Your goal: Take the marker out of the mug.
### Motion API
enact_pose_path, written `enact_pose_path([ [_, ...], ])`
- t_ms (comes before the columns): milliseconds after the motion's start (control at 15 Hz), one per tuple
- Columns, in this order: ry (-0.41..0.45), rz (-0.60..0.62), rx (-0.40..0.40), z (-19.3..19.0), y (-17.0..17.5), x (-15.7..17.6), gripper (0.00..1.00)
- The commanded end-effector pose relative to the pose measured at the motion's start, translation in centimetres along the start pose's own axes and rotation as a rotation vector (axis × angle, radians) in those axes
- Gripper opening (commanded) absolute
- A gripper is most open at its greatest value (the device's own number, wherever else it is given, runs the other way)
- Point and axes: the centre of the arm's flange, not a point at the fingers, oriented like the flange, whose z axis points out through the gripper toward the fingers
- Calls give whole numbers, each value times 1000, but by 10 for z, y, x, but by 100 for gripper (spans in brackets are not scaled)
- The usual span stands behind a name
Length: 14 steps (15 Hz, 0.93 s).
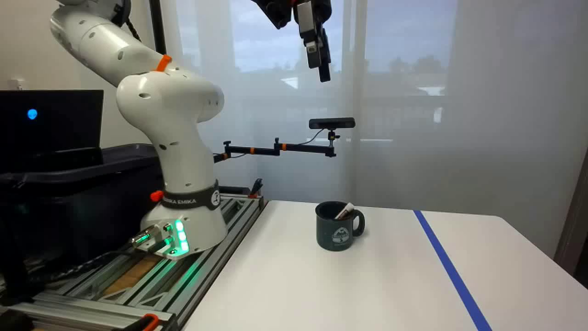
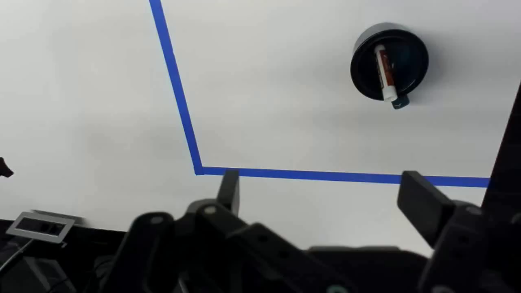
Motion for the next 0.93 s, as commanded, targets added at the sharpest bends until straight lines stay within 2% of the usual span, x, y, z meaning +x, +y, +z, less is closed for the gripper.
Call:
enact_pose_path([
  [0, 0, 0, 0, 0, 0, 0, 100],
  [400, 0, 0, 0, 0, 0, 0, 100],
  [867, 84, -174, 150, 74, -49, -2, 100],
])
